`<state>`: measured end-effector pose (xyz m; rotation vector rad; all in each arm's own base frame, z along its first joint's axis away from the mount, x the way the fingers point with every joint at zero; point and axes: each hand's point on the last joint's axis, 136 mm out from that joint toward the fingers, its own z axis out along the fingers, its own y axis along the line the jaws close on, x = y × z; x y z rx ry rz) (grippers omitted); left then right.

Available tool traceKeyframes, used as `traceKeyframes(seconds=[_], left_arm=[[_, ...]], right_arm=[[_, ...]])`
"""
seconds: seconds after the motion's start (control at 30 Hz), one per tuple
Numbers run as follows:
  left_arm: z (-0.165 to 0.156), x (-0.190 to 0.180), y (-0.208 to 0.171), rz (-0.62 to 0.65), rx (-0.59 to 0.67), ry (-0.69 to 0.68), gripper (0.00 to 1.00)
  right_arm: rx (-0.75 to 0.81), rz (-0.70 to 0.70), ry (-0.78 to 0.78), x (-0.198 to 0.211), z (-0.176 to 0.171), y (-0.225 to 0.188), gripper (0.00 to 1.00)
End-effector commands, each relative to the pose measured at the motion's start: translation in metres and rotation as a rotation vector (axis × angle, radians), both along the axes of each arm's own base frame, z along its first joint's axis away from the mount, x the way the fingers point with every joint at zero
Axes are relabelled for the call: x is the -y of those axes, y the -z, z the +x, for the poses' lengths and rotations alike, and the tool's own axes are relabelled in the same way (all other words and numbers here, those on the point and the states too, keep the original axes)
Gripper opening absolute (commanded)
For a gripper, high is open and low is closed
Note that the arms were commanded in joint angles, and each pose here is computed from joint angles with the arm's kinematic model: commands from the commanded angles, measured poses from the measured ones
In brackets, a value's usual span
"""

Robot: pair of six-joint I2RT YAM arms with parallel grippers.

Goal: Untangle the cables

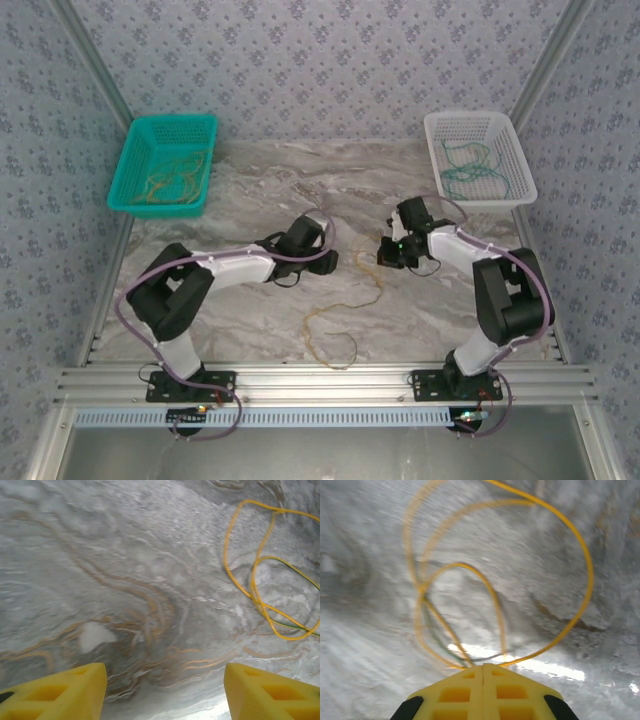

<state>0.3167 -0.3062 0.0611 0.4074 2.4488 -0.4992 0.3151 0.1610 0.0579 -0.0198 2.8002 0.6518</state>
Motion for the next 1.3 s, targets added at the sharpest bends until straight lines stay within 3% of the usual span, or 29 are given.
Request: traceKeyframes(seconds=[0.0,0.27,0.33,0.47,0.57,0.7,0.83,1.07,1.2,1.27], left_arm=[[0.017,-0.017,-0.022,-0.064,0.075,-0.095,0.64],[0.028,-0.025,-0.046,-0.122,0.124,-0.076,0.69],[0.029,-0.018,-0.045,-0.106,0.114,-0.036,0.73],[0.027,0.012,-0.036,-0.090,0.081,0.060,0.78],[0.033,0.040,-0.023,-0.031,0.058,0.102,0.75],[0.047,0.072,-0.009,-0.002,0.025,0.121,0.72],[0.044,0.098,0.011,0.025,-0.024,0.168,0.63],[0.030,0.121,0.042,0.078,-0.076,0.209,0.49],[0.030,0.123,0.056,0.095,-0.110,0.205,0.24],[0.031,0.121,0.052,0.106,-0.098,0.201,0.04]], right_arm=[[0.120,0.055,-0.063,-0.016,0.008,-0.054,0.00],[0.306,0.134,-0.161,-0.033,0.001,-0.124,0.00],[0.286,0.041,-0.103,-0.016,0.005,-0.107,0.30],[0.198,-0.015,-0.023,0.002,0.011,-0.078,0.17],[0.263,-0.037,0.072,0.017,0.018,-0.078,0.25],[0.330,-0.071,0.150,0.035,0.021,-0.091,0.27],[0.397,-0.089,0.199,0.050,0.018,-0.104,0.40],[0.381,-0.078,0.229,0.062,0.013,-0.097,0.40],[0.373,-0.059,0.239,0.063,0.013,-0.094,0.40],[0.370,-0.067,0.236,0.065,0.012,-0.093,0.41]])
